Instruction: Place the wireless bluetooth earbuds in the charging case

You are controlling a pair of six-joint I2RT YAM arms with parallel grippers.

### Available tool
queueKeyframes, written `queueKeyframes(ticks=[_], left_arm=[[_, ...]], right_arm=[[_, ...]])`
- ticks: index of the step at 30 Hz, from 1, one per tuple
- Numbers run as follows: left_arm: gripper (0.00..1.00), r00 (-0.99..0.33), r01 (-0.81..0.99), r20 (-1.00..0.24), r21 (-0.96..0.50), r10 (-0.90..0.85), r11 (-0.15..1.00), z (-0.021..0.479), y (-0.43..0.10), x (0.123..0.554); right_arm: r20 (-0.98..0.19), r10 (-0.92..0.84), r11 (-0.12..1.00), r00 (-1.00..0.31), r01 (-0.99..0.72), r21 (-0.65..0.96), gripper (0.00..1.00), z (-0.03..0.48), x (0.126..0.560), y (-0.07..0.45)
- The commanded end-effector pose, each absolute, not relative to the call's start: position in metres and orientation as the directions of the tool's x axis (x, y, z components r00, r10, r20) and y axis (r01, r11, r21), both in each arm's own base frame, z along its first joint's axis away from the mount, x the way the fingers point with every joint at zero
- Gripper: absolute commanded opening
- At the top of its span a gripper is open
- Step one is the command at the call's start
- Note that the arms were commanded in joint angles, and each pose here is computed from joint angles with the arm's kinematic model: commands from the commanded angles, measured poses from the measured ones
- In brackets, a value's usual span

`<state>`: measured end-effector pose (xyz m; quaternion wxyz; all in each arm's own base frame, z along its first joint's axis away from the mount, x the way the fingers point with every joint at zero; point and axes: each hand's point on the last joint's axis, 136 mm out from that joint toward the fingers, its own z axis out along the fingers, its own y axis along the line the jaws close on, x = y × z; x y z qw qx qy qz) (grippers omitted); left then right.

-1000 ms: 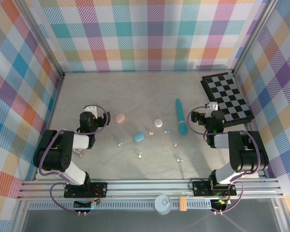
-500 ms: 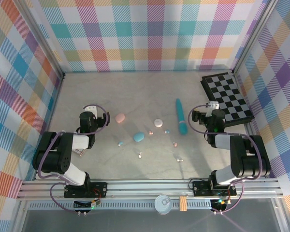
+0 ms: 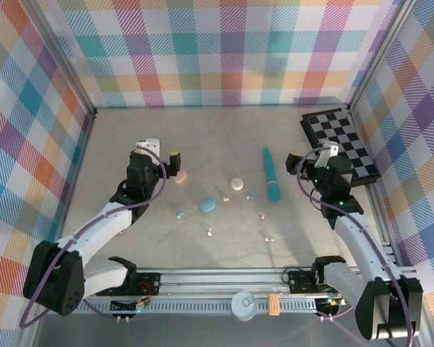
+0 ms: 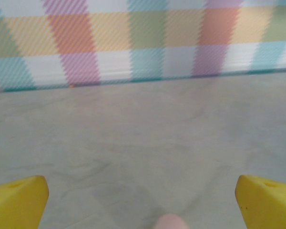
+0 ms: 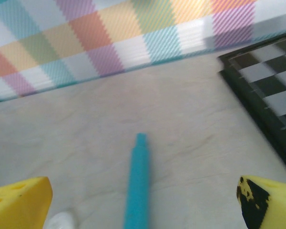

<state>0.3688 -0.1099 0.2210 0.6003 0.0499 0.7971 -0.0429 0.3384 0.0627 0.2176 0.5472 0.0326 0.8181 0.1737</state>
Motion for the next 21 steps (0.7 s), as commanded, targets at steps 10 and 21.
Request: queueKeyframes(ticks=[10, 21], left_arm=[[1.0, -0.463, 0.333, -0.886, -0.206, -0.031, 0.92, 0.185, -0.171, 0.287], [1.0, -0.502, 0.234, -0.864, -0.166, -0.028, 0.958, 0.154, -0.141, 0.272]], right_arm=[[-0.648, 0.0, 0.887, -0.761, -0.3, 0.351, 0.99, 0.166, 0.294, 0.179], [-0.495, -0.305, 0.888, -0.814, -0.431, 0.162, 0.99, 0.112, 0.317, 0.267]])
